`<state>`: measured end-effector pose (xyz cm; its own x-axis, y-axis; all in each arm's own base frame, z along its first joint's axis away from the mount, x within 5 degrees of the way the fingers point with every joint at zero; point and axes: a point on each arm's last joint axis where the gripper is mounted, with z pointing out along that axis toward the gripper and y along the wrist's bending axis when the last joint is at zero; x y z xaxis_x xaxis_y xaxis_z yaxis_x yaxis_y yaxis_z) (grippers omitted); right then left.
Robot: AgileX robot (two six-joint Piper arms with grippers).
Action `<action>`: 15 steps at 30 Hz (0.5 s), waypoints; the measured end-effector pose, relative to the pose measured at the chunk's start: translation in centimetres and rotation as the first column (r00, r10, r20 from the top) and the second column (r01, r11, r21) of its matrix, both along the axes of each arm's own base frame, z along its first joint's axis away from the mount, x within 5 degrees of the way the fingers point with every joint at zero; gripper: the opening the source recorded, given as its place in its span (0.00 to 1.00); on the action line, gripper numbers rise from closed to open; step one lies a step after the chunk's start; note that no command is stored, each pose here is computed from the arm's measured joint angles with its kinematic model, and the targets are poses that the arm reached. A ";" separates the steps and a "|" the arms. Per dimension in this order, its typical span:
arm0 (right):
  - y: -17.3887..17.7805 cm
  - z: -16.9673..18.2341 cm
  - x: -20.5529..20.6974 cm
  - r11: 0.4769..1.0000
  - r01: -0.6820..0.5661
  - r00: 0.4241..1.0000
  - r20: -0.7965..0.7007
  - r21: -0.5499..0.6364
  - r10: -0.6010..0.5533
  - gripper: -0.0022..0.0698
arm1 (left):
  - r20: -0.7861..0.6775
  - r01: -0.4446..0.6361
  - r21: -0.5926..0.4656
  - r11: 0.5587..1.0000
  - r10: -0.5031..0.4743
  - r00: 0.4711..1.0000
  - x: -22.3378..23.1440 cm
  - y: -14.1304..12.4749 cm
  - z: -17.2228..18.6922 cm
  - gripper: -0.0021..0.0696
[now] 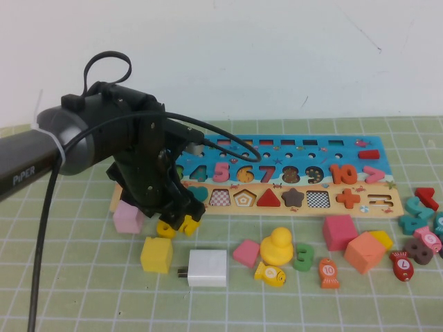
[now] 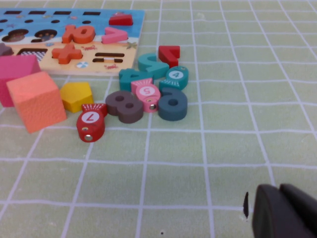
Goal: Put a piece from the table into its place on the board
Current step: Pick up the "number 6"
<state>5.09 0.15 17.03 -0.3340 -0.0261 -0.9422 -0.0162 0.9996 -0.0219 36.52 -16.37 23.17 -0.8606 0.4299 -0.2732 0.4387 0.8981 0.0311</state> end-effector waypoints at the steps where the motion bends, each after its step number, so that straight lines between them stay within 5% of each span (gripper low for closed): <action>1: 0.0 0.0 0.0 1.000 0.000 1.000 0.000 0.000 0.000 0.03 | 0.004 -0.001 0.003 1.000 0.001 1.000 0.0 0.0 0.0 0.55; 15: 0.0 0.0 0.0 1.000 0.000 1.000 0.000 0.000 0.000 0.03 | -0.040 -0.018 0.018 1.000 0.019 0.999 0.2 0.0 -1.0 0.55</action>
